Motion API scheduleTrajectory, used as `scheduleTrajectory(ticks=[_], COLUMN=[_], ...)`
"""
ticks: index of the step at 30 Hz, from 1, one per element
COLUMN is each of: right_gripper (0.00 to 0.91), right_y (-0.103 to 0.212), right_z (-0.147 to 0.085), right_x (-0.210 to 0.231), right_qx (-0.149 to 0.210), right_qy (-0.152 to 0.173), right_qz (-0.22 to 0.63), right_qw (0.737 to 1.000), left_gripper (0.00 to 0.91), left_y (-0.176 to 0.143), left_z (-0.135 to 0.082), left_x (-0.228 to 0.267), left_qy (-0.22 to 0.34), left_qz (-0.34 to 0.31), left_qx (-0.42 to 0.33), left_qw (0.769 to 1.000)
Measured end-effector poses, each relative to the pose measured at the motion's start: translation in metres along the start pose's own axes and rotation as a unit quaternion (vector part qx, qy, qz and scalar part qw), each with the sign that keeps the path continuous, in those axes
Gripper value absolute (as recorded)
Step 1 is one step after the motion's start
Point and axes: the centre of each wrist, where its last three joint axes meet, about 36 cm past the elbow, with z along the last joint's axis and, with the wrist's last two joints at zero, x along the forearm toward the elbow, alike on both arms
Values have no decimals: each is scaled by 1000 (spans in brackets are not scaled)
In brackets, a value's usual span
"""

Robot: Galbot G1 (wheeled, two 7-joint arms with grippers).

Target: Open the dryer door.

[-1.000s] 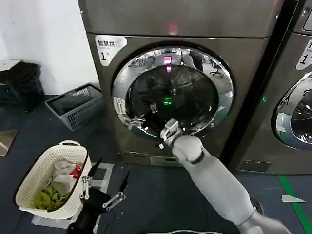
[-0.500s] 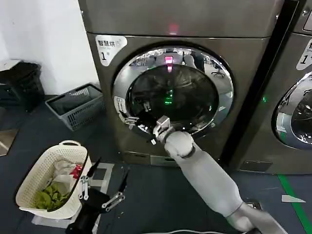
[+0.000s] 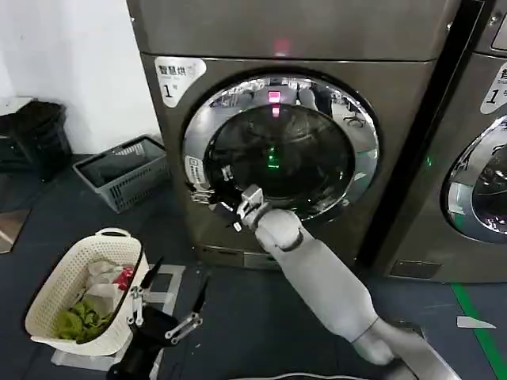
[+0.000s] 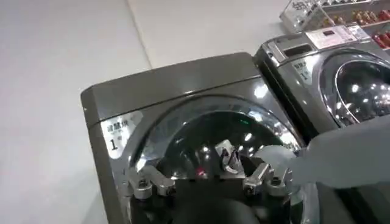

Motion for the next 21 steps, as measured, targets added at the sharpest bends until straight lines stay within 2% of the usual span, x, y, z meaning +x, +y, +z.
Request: scheduleTrajectory(ticks=[21], right_gripper=[907], right_y=[-23], right_z=[2], right_x=[-2], right_qx=[-16], right_qy=[0], right_qz=[-80], right_qw=[997], left_gripper=[907], left_y=[2], left_z=[0], left_x=[4], left_qy=[2], left_qz=[-2], left_qx=[-4], left_qw=[1000])
